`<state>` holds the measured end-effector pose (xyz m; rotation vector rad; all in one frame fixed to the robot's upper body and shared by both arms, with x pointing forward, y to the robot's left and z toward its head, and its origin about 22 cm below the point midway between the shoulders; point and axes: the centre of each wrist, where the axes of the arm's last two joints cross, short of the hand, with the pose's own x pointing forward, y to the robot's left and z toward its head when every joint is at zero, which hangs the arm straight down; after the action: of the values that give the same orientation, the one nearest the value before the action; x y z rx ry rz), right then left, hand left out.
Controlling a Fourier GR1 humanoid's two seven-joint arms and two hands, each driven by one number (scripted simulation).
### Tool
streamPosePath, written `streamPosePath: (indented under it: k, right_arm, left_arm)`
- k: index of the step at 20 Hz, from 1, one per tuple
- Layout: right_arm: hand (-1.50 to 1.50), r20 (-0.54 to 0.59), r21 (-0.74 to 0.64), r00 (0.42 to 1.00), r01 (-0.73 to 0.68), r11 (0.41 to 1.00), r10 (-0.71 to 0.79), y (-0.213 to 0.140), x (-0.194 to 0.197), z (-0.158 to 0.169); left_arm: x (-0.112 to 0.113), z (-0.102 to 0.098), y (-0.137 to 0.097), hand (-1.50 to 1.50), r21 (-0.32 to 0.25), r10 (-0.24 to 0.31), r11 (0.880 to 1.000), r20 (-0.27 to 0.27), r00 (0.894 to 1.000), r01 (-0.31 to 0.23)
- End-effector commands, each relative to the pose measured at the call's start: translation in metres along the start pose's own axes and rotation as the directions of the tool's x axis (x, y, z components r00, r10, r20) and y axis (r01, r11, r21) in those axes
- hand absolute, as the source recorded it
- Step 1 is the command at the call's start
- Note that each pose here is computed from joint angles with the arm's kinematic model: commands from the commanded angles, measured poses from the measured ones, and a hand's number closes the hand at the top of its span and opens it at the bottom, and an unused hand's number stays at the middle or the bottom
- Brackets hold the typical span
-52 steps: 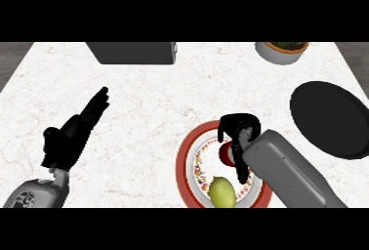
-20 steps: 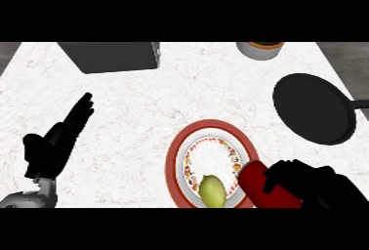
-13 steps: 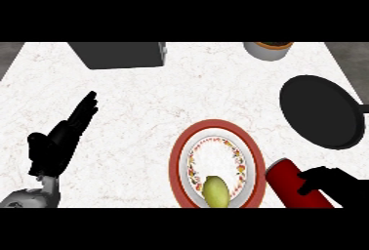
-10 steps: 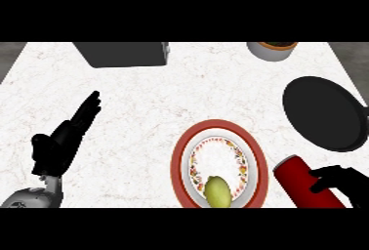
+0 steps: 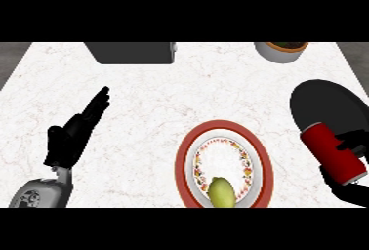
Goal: Pick the can from the plate and place it in the pan
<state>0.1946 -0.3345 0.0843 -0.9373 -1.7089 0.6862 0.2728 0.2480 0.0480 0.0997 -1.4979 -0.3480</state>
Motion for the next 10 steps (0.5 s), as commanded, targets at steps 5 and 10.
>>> streamPosePath:
  k: [5, 10]
  right_arm:
    - [1.50, -0.026, -0.097, 1.000, -0.016, 0.995, 0.013, 0.000, -0.073, -0.058]
    - [1.50, -0.041, -0.090, 0.998, -0.045, 0.995, 0.041, 0.033, -0.104, -0.083]
  left_arm:
    - [-0.001, -0.001, 0.002, 0.00, -0.022, 0.000, 1.000, -0.001, 1.000, 0.000]
    - [-0.003, 0.003, -0.003, 0.00, -0.023, 0.011, 1.000, 0.017, 1.000, -0.011]
